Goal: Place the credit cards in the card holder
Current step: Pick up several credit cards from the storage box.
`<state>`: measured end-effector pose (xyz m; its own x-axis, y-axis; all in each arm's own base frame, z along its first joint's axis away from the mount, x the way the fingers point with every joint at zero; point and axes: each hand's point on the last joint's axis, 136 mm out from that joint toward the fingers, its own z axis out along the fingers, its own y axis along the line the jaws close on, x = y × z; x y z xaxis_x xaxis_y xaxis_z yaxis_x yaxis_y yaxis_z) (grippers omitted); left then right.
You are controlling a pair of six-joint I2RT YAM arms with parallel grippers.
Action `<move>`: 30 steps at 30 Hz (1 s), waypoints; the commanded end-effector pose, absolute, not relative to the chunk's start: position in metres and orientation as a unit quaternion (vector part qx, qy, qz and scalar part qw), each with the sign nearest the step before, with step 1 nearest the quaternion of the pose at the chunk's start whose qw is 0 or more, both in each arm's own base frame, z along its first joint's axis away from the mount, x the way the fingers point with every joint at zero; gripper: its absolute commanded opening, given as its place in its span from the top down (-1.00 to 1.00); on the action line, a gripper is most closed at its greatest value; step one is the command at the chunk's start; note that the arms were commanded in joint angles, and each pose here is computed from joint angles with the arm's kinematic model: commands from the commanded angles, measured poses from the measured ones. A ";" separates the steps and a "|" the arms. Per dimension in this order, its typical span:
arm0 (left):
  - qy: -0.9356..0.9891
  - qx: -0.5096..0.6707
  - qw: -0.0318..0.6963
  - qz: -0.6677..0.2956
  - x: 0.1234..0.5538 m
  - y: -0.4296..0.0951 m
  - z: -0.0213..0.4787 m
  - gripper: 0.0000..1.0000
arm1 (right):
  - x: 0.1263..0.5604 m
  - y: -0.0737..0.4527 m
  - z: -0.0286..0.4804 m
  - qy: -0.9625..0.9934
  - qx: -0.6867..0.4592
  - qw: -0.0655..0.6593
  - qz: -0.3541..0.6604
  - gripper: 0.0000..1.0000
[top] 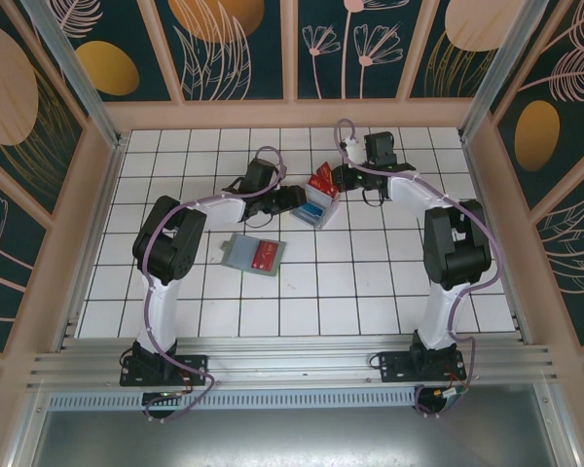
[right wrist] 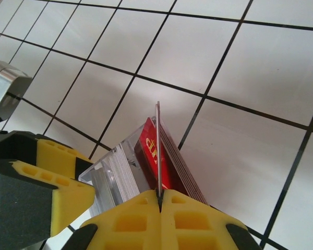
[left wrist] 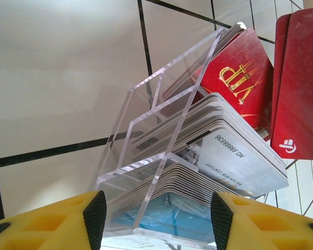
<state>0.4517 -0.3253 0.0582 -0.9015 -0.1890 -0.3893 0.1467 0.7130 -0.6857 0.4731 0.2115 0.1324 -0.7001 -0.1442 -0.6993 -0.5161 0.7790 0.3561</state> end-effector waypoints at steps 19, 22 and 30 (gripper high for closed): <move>0.900 -0.005 0.210 -0.382 0.444 -0.329 0.061 -0.16 | 0.480 0.199 0.156 0.863 -0.166 0.371 0.301 0.93; 0.900 -0.006 0.209 -0.383 0.443 -0.328 0.060 -0.16 | 0.475 0.200 0.160 0.858 -0.166 0.374 0.311 0.93; 0.899 -0.007 0.208 -0.386 0.443 -0.329 0.058 -0.17 | 0.472 0.198 0.173 0.851 -0.166 0.385 0.317 0.93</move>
